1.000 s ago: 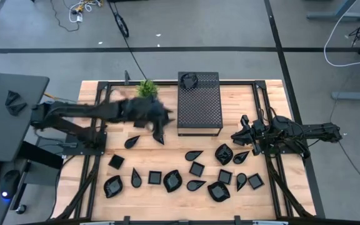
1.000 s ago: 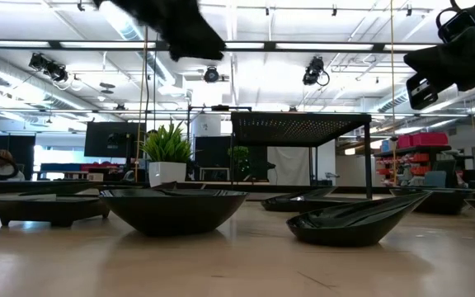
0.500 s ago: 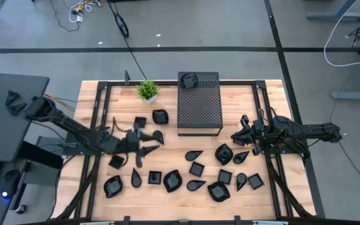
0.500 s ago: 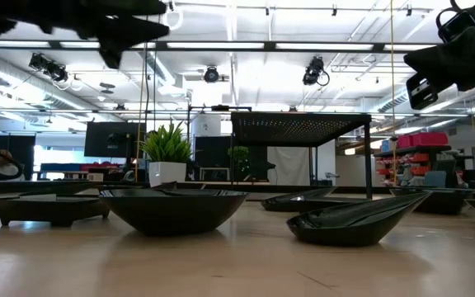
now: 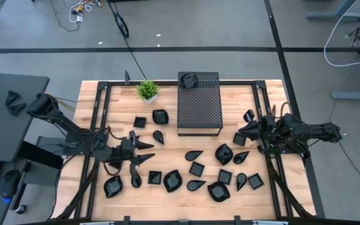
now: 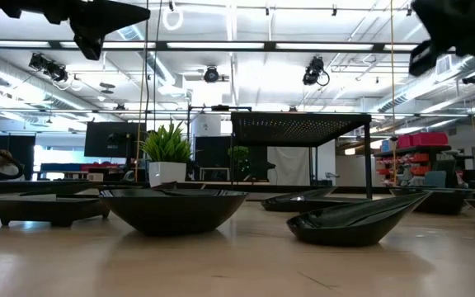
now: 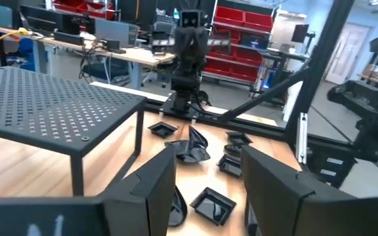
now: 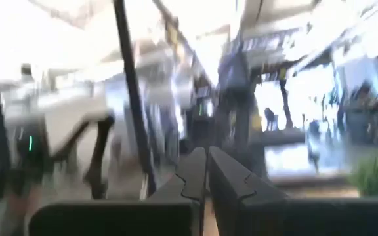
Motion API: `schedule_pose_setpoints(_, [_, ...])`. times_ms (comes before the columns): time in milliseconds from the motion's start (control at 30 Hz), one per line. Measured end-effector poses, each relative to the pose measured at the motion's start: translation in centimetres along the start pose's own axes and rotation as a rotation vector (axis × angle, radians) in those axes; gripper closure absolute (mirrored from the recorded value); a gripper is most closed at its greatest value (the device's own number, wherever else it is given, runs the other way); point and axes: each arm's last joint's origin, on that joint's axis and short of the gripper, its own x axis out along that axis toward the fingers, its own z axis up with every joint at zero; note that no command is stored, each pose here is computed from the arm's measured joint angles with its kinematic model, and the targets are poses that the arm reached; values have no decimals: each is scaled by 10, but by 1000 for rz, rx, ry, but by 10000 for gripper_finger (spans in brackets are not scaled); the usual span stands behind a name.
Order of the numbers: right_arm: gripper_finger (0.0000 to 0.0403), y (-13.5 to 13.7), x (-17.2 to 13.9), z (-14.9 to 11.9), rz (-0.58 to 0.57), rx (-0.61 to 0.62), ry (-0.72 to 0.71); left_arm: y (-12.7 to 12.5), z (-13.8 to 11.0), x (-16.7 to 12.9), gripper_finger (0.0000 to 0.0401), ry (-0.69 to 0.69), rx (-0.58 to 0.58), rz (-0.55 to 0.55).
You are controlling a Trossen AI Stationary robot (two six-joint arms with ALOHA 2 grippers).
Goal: Pick & Place Mini shaped plates
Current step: Put the drop shaped plate on the shelf
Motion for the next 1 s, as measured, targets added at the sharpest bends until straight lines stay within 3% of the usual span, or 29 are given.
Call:
schedule_pose_setpoints(100, [378,-1,0,9,-65,105,-112,3,1,2,224,-4,0,18])
schedule_pose_setpoints(200, [378,1,1,10,-41,146,-123,5,1,4,224,-7,0,33])
schedule_pose_setpoints(333, [382,6,11,0,32,226,-29,10,2,8,224,-12,2,58])
schedule_pose_setpoints(500, [385,15,27,-20,-11,226,83,15,3,11,224,-18,1,89])
schedule_pose_setpoints(633, [385,26,43,-34,-22,152,225,18,4,13,224,-21,1,102])
schedule_pose_setpoints(800, [385,41,81,-45,12,-58,457,21,5,15,224,-26,-6,121])
schedule_pose_setpoints(1000, [373,46,128,-60,4,-267,918,22,5,16,224,-27,-9,125])
